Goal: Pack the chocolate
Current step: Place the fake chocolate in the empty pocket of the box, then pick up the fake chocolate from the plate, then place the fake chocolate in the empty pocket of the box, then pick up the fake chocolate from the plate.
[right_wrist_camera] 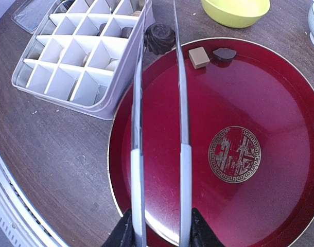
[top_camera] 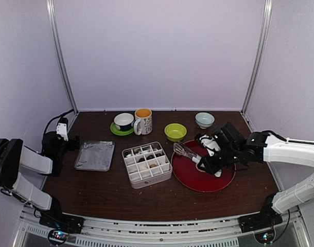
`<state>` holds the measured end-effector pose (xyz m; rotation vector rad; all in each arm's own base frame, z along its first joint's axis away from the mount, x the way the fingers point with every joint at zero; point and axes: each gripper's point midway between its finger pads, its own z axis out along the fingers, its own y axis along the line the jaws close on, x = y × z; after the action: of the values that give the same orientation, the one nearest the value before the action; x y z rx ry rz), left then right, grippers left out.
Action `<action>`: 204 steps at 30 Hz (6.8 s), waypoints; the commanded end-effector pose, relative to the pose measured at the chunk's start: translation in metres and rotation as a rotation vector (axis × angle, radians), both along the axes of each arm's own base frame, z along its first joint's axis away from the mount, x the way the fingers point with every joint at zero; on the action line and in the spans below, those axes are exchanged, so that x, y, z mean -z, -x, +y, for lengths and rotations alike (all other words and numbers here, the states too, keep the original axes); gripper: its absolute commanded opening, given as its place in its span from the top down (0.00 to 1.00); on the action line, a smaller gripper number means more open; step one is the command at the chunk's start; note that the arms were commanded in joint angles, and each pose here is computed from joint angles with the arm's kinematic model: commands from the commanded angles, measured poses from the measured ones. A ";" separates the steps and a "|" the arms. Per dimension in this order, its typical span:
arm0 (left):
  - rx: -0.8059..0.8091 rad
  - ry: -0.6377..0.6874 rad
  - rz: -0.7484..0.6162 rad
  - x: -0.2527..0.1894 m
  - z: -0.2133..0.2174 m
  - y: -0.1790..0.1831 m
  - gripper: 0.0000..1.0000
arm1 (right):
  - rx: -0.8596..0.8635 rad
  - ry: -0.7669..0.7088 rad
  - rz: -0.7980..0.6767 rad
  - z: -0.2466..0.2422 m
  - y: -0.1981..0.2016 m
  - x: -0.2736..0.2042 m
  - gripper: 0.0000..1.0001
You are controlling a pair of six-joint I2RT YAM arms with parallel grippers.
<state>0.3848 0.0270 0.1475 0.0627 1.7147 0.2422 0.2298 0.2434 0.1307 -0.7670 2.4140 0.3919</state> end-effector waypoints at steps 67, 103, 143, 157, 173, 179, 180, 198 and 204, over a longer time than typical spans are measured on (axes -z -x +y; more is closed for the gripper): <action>0.000 0.008 -0.057 -0.017 0.001 -0.006 0.02 | 0.113 0.081 -0.120 -0.030 -0.007 -0.012 0.62; 0.001 0.007 -0.058 -0.017 0.001 -0.006 0.02 | 0.071 0.146 0.087 -0.005 -0.043 0.042 0.61; 0.000 0.008 -0.058 -0.017 0.001 -0.006 0.02 | -0.368 -0.025 0.109 0.062 0.052 -0.003 0.76; -0.001 0.008 -0.058 -0.017 0.002 -0.006 0.02 | -0.345 -0.003 0.095 0.068 0.043 -0.001 0.68; 0.000 0.007 -0.058 -0.017 0.001 -0.006 0.02 | -0.164 -0.017 -0.091 0.045 0.006 -0.031 0.64; 0.001 0.007 -0.058 -0.017 0.001 -0.006 0.02 | -0.026 -0.008 -0.125 0.014 -0.018 -0.028 0.62; 0.001 0.007 -0.057 -0.017 0.001 -0.006 0.02 | -0.014 -0.001 -0.119 0.011 -0.020 -0.023 0.62; -0.016 0.013 -0.059 -0.017 0.004 -0.006 0.02 | 0.094 0.128 0.040 -0.027 -0.037 0.044 0.59; -0.015 0.013 -0.060 -0.018 0.004 -0.007 0.02 | 0.127 0.123 0.059 -0.029 -0.052 0.052 0.56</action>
<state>0.3851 0.0271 0.1480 0.0555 1.7135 0.2373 0.2636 0.2074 0.0681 -0.7110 2.5858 0.1870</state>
